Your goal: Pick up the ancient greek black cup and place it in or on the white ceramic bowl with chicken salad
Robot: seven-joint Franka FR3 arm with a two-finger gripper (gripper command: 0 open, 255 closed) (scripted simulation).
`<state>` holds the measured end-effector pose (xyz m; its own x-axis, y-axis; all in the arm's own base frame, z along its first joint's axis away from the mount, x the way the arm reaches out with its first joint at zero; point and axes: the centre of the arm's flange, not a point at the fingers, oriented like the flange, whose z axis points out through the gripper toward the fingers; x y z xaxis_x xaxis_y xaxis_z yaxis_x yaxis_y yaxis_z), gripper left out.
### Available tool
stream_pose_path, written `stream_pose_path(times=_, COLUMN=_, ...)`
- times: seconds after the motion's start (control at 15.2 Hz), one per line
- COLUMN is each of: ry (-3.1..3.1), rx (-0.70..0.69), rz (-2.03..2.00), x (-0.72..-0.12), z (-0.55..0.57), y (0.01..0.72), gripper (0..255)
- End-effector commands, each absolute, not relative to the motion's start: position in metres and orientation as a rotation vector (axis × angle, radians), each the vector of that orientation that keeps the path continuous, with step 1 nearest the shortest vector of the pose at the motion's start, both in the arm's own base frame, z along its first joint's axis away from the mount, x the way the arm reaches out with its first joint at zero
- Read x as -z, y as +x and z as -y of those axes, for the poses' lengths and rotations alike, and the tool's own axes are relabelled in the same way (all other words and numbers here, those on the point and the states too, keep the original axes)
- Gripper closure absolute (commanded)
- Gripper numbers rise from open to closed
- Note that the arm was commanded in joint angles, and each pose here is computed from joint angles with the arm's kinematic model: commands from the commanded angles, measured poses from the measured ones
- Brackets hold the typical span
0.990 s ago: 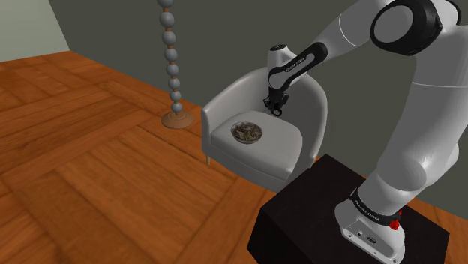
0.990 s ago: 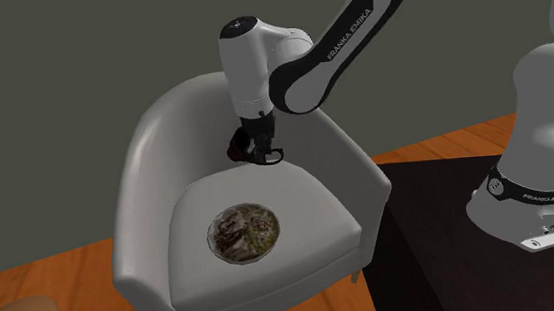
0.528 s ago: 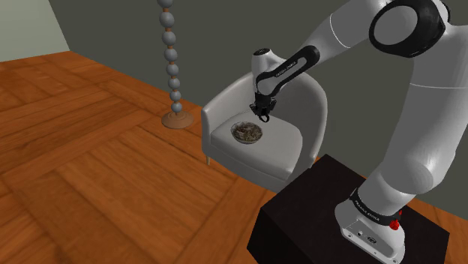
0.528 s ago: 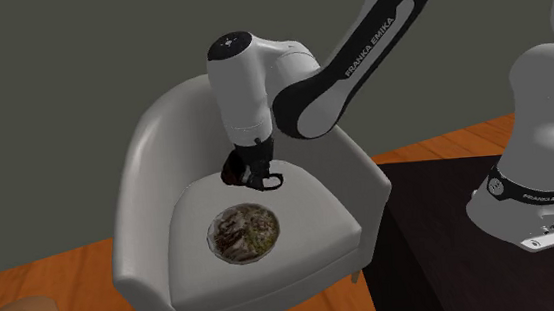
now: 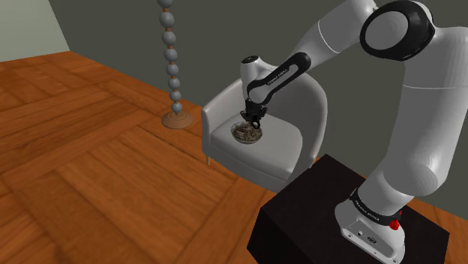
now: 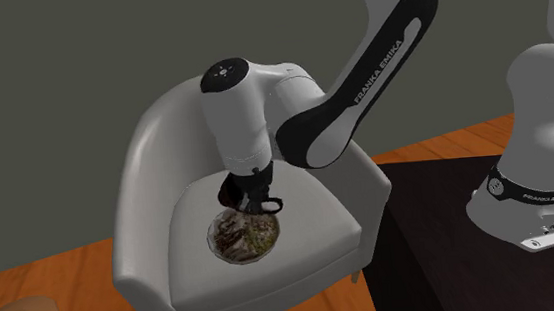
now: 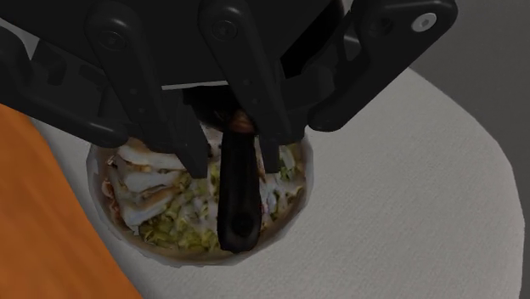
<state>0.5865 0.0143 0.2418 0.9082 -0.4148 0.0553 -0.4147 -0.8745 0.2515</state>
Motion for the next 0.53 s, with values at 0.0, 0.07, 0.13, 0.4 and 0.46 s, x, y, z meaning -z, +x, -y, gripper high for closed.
stream_pose_path(times=0.0, ry=2.813, rx=-0.001, rz=0.623, x=-0.231, z=-0.015, y=0.587, gripper=255)
stream_pose_path(times=0.07, ry=2.813, rx=-0.001, rz=0.623, x=-0.225, z=-0.015, y=0.587, gripper=255)
stream_pose_path(times=0.13, ry=2.813, rx=-0.001, rz=0.623, x=-0.22, z=-0.015, y=0.587, gripper=255)
stream_pose_path(times=0.4, ry=2.813, rx=-0.001, rz=0.623, x=-0.208, z=-0.015, y=0.587, gripper=255)
stream_pose_path(times=0.46, ry=2.813, rx=-0.001, rz=0.623, x=-0.208, z=-0.015, y=0.587, gripper=255)
